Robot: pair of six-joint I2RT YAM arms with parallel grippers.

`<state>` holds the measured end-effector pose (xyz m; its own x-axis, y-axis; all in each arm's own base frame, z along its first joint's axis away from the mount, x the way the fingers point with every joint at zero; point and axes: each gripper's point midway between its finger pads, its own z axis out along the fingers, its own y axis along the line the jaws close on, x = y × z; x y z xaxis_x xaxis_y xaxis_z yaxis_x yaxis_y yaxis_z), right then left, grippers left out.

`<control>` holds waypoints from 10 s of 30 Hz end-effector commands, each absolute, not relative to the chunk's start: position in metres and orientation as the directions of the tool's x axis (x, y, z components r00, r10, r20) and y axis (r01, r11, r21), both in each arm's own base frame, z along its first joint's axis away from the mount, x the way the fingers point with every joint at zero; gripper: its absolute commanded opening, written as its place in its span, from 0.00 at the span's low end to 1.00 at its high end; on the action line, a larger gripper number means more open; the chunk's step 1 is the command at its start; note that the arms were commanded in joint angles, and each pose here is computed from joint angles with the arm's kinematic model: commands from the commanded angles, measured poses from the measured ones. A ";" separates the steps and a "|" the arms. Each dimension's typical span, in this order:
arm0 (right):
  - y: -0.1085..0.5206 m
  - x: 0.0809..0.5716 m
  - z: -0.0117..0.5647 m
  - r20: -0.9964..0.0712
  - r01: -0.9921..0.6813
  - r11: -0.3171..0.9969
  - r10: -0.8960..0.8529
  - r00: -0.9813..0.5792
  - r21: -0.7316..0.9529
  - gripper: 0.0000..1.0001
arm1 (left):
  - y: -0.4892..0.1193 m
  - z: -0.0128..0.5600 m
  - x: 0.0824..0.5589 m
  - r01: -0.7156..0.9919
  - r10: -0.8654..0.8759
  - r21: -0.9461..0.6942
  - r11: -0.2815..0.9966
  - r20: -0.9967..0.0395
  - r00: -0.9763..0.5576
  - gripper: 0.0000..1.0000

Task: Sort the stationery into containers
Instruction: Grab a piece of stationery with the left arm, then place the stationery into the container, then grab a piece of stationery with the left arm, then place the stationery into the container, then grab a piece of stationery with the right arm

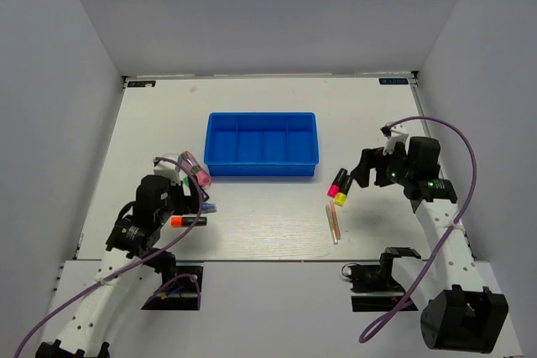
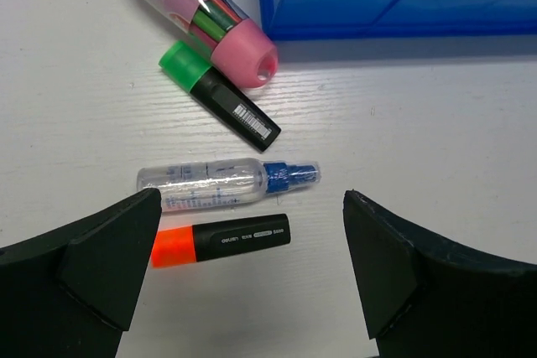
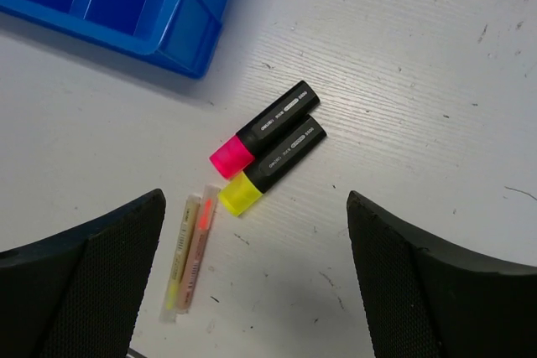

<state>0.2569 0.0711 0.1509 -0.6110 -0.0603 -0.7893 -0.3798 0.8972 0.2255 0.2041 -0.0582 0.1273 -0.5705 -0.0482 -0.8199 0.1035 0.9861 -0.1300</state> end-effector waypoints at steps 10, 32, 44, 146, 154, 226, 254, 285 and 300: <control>0.085 0.242 0.144 -0.810 -0.576 0.800 -0.220 -0.544 0.170 0.00 | -0.057 0.129 0.220 -0.001 -0.110 -0.142 0.990 -0.764 -0.636 0.21; 0.089 0.232 0.141 -0.803 -0.624 0.764 -0.264 -0.535 0.165 0.52 | -0.009 0.117 0.345 -0.713 -0.712 -0.264 0.650 -0.541 -0.448 0.72; 0.087 0.231 0.136 -0.787 -0.624 0.764 -0.278 -0.551 0.167 0.54 | -0.021 0.062 0.369 -0.718 -0.732 -0.232 0.656 -0.429 -0.530 0.82; 0.096 0.224 0.133 -0.735 -0.625 0.730 -0.258 -0.627 0.277 0.15 | -0.036 0.105 0.254 -0.828 -0.826 -0.252 0.501 -0.425 -0.370 0.52; 0.094 0.224 0.132 -0.738 -0.626 0.735 -0.266 -0.620 0.261 0.18 | -0.038 0.059 0.259 -0.898 -0.898 -0.224 0.378 -0.326 -0.297 0.52; 0.093 0.222 0.133 -0.755 -0.652 0.724 -0.294 -0.586 0.224 0.51 | -0.245 0.145 0.437 0.238 0.050 -0.267 0.934 -0.561 -0.826 0.01; 0.078 0.262 0.122 -0.634 -0.431 0.855 -0.167 -0.755 0.289 0.27 | -0.182 0.184 0.360 0.075 -0.015 -0.112 0.991 -0.649 -0.761 0.30; 0.090 0.289 0.014 -0.293 -0.187 0.980 -0.161 -0.942 0.065 0.47 | -0.057 0.113 0.165 -0.228 -0.274 -0.153 0.962 -0.607 -0.746 0.86; 0.082 0.264 -0.014 -0.150 -0.153 0.987 -0.145 -0.978 0.042 0.07 | -0.053 0.104 0.157 -0.243 -0.298 -0.174 0.954 -0.605 -0.738 0.86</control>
